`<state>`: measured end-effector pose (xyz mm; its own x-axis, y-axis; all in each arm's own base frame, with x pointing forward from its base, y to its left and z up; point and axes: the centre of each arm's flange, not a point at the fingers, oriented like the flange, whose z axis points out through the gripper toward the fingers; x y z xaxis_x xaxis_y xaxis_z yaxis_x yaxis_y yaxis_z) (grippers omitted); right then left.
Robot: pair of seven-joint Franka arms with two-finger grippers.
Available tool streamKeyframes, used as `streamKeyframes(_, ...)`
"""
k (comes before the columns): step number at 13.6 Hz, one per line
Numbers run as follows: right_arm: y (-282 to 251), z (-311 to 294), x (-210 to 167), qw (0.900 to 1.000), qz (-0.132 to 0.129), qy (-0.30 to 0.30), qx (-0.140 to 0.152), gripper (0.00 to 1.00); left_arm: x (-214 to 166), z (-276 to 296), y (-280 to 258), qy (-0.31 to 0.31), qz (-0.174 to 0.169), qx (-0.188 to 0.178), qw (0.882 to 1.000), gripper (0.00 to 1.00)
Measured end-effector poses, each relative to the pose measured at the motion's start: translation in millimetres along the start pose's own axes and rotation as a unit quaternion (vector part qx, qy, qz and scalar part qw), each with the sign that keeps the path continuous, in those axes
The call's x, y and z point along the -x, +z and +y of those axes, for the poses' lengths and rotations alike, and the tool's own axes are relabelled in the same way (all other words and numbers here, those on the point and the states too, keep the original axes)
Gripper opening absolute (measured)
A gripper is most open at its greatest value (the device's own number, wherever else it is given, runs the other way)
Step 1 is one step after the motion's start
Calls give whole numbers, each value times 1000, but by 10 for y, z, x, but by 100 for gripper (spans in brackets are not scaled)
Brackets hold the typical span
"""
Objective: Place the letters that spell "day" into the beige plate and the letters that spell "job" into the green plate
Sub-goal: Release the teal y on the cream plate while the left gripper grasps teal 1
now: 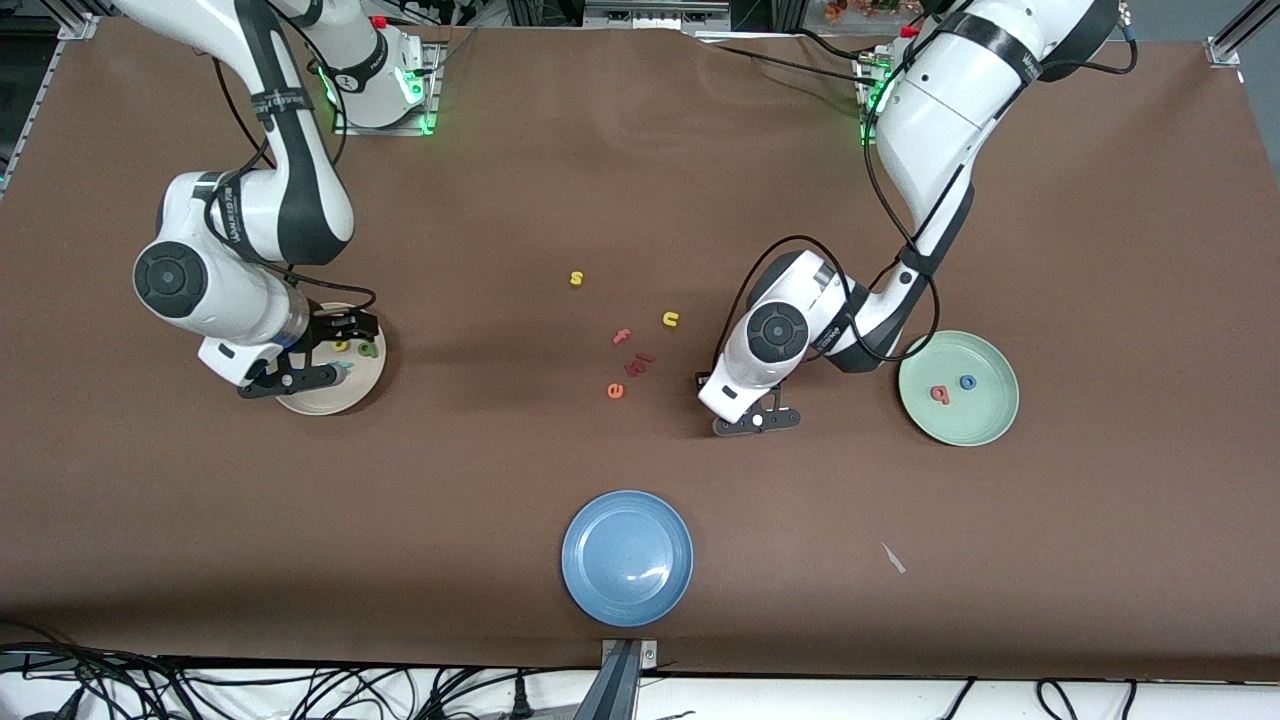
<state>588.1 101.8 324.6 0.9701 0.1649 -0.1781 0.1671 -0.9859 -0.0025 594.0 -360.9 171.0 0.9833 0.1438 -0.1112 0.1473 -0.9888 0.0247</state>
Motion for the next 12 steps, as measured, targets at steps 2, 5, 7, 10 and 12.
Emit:
streamKeyframes(2, -132, -212, -12, 1000, -10, 16, 1, 100, -10, -3, -8, 0, 1, 0, 1000, 48)
streamKeyframes(5, -267, -401, -7, 999, -23, 30, 2, 100, -29, -17, -11, -2, 4, 1, 1000, 47)
streamKeyframes(7, -390, -538, -2, 999, -32, 40, 3, 100, -53, -32, -20, -3, 7, 2, 1000, 46)
streamKeyframes(10, -557, -979, 27, 998, -30, 48, 14, 100, -127, -80, -35, -8, 15, 3, 1000, 45)
streamKeyframes(12, -694, -1117, 95, 998, -28, 47, 10, 100, -129, -80, -36, -8, 15, 3, 1000, 44)
